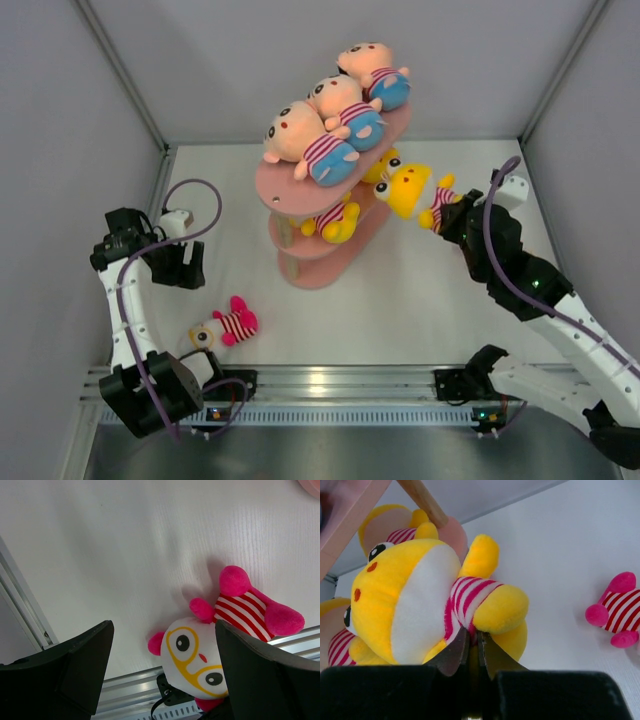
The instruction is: Place and organize the stuffed toys onto the shelf
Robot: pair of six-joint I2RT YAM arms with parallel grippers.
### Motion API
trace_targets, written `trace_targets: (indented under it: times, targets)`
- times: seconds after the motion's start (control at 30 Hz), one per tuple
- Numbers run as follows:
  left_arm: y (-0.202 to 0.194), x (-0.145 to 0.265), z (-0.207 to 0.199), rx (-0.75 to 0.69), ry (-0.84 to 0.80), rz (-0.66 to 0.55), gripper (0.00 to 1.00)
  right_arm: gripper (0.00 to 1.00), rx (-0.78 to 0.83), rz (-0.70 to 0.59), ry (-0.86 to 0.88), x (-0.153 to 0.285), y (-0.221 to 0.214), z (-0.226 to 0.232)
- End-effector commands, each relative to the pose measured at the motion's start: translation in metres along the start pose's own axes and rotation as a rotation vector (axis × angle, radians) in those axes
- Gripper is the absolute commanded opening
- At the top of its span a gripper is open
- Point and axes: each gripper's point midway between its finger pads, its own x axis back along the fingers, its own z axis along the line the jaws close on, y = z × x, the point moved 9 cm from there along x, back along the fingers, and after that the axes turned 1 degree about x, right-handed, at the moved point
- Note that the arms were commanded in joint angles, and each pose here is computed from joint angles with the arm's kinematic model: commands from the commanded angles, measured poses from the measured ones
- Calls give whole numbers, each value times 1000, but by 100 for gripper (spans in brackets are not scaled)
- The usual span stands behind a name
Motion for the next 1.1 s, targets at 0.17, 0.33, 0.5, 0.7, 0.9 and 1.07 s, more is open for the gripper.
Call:
trace_targets:
  times: [0.17,0.33,0.5,0.7,0.9,1.07]
  targets:
    - [2,2,-1,-29,-9,-38,88,0,-28,12,149,13,16,35]
    - [2,0,-2,-27,-18,-38,88,0,-45,36,241,15,20,49]
    - [0,2,-3,-29,-14,-42,88,0,-14,92,276,-1,12,70]
    - [-2,2,-3,-38,-3,-35,88,0,-36,86,313,-10,15,87]
    - [-3,1,-4,-38,-9,-38,88,0,-58,96,350,-14,16,100]
    - [-3,0,-4,-36,-11,-35,88,0,-67,158,358,-19,-2,100]
